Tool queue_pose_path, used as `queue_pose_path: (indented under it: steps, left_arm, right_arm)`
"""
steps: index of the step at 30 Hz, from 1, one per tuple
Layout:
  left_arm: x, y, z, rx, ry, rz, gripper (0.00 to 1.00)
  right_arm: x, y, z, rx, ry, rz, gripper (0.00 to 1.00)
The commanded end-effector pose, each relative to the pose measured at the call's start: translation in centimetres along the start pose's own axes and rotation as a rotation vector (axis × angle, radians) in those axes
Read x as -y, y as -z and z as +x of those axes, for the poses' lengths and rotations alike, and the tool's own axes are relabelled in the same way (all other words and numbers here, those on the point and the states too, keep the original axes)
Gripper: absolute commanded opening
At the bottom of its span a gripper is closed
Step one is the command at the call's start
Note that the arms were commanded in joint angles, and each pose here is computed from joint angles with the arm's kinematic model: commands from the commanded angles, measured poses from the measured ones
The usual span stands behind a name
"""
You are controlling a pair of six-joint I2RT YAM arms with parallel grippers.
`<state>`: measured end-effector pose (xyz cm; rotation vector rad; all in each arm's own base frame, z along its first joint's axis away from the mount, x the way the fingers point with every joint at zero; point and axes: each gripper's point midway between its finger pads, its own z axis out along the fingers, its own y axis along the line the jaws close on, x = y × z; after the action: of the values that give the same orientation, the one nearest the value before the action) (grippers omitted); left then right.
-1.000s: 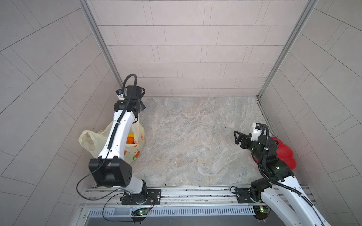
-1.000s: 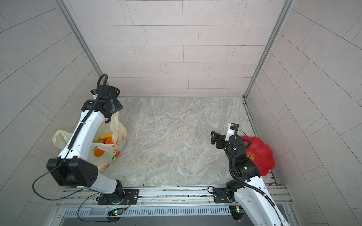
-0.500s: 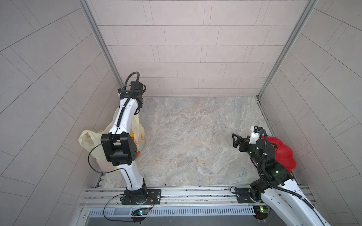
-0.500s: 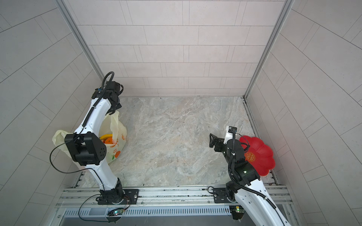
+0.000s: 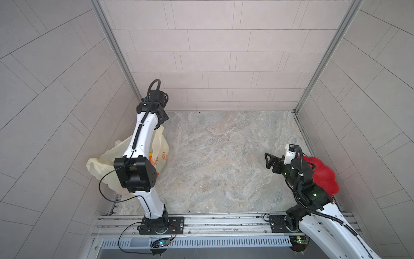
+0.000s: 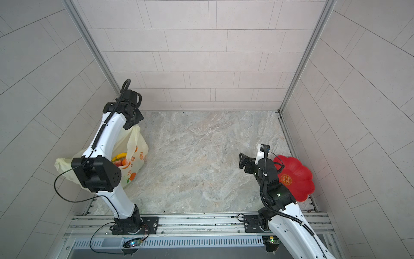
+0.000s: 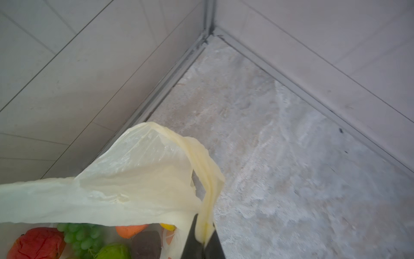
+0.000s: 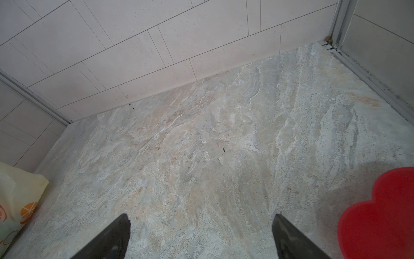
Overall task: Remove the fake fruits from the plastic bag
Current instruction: 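Grasp the yellow bag's handle with the left gripper and lift it, then drag the bag to the middle with the left gripper while the right arm reaches over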
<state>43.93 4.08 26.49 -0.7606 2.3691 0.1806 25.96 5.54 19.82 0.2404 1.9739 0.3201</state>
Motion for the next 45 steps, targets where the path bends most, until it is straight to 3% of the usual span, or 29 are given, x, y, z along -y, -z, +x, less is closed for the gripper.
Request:
queue_pose_path:
  steps: [1,7,15,21,24,29,34,41,45]
  left_arm:
    - [5.6,5.1,0.7,0.088,-0.149,0.180,0.00]
    - [13.5,9.6,5.2,0.122,-0.356,0.333,0.00]
    - [24.7,15.8,14.6,0.107,-0.622,0.565,0.00]
    - [29.9,19.3,20.4,0.055,-0.702,0.684,0.00]
    - [31.1,19.6,21.4,0.074,-0.723,0.677,0.10]
    - [31.2,20.4,21.1,0.095,-0.729,0.678,0.53]
    - [29.2,22.8,19.1,0.128,-0.702,0.698,0.75]
    - [23.6,26.7,16.2,0.162,-0.615,0.715,0.82]
    - [18.7,27.6,13.1,0.261,-0.548,0.623,0.83]
  right_arm:
    - [0.0,0.0,-0.4,0.013,-0.006,0.009,0.97]
    - [0.6,-0.1,0.1,-0.003,-0.003,0.038,0.97]
    - [2.9,1.2,-0.3,-0.004,-0.002,0.171,0.97]
    - [4.4,3.1,-0.9,0.043,-0.017,0.229,0.97]
    - [4.5,3.7,-1.1,0.057,-0.015,0.226,0.97]
    - [4.4,4.2,-1.4,0.052,0.005,0.222,0.97]
    - [3.4,4.4,-2.3,0.047,0.025,0.188,0.97]
    - [-0.1,4.4,-4.4,0.013,0.038,0.059,0.96]
    - [-1.7,3.1,-5.5,-0.036,0.058,0.033,0.96]
